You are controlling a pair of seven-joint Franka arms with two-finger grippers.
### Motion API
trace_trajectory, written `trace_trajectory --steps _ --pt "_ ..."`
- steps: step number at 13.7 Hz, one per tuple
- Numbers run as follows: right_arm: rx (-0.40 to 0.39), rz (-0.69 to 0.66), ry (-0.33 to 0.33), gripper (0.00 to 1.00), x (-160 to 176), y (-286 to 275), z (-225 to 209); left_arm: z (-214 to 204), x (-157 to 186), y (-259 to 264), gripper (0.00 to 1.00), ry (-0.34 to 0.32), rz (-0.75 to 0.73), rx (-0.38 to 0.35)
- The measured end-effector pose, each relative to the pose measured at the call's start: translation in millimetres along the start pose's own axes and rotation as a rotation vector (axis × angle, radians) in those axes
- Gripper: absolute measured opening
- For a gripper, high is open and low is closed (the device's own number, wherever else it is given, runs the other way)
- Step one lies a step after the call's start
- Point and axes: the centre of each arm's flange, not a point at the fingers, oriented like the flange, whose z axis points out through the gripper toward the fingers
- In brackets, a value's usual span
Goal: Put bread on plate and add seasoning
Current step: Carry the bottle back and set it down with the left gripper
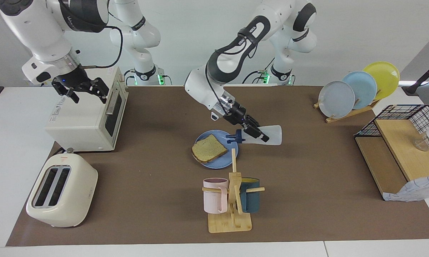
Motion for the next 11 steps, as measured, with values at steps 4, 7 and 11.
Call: trace_trajectory --steps 4,7,11 --pt "0.000 0.000 0.000 1.00 0.0 0.0 0.0 41.2 -97.2 -63.4 0.46 0.294 -0.284 -0.276" --pt "0.000 0.000 0.000 1.00 0.0 0.0 0.0 77.1 -128.8 -93.7 0.46 0.494 -0.575 -0.448" --pt "0.000 0.000 0.000 1.00 0.0 0.0 0.0 126.4 -139.2 -115.2 0.46 0.723 -1.000 -0.550"
